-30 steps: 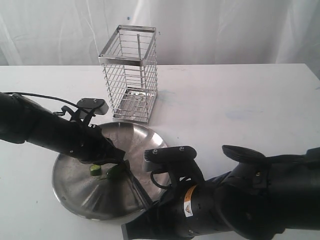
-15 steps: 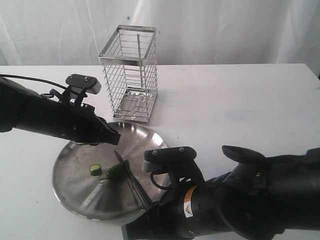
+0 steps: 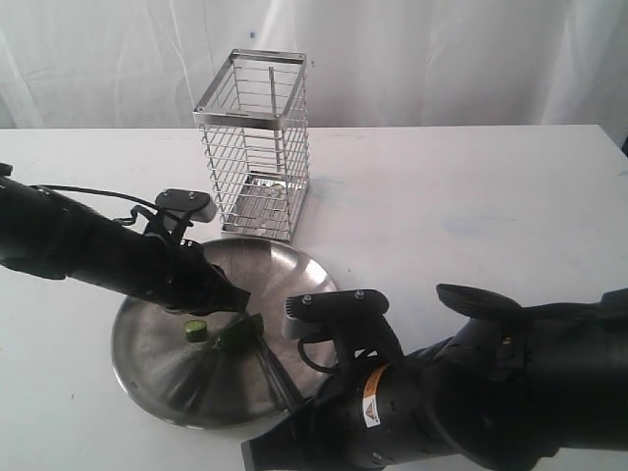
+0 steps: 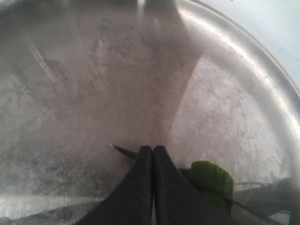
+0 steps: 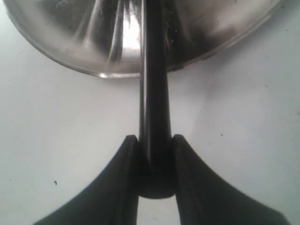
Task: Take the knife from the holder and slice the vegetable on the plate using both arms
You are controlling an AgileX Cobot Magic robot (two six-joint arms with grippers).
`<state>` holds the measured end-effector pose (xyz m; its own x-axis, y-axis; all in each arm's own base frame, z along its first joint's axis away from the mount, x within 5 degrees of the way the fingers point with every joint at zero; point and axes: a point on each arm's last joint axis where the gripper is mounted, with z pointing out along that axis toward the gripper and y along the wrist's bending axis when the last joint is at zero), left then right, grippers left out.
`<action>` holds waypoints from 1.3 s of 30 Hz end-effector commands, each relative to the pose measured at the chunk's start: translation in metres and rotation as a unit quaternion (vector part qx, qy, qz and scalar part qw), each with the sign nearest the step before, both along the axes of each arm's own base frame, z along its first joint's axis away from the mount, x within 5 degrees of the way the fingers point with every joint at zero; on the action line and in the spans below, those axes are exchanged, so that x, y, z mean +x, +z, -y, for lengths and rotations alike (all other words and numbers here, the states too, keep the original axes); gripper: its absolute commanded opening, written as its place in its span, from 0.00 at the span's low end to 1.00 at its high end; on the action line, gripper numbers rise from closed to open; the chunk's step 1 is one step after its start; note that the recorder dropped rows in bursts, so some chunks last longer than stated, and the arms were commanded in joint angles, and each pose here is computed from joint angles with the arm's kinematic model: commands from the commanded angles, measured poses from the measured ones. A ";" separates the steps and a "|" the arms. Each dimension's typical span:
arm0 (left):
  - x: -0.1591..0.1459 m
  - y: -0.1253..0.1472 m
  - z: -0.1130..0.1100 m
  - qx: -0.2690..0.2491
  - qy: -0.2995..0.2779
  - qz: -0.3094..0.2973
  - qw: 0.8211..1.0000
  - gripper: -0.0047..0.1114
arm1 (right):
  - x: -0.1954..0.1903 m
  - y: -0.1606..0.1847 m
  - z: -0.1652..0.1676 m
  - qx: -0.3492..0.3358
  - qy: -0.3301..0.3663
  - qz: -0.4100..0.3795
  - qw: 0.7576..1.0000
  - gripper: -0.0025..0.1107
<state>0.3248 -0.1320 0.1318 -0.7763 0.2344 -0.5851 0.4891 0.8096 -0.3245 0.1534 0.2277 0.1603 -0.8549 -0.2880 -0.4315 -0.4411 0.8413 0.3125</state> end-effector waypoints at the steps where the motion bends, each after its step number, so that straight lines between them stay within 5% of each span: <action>1: -0.001 -0.021 -0.001 0.018 -0.009 -0.023 1.000 0.04 | -0.003 0.000 0.002 -0.016 0.011 -0.010 1.000 0.02; 15: -0.007 0.047 -0.001 -0.010 -0.020 0.070 0.997 0.04 | -0.002 -0.010 0.001 -0.026 0.010 -0.015 0.999 0.02; 27: -0.001 0.000 0.003 -0.005 -0.018 -0.001 1.000 0.04 | -0.002 -0.010 0.001 -0.025 0.009 -0.015 1.000 0.02; 39: 0.001 -0.013 0.005 -0.004 -0.028 -0.016 0.999 0.04 | -0.002 -0.011 0.001 -0.027 0.009 -0.016 0.999 0.02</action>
<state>0.3295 -0.1349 0.1285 -0.7715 0.2468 -0.5864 0.5124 0.7873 -0.3428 0.1518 0.2268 0.1513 -0.8729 -0.3042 -0.3814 -0.4266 0.8552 0.2944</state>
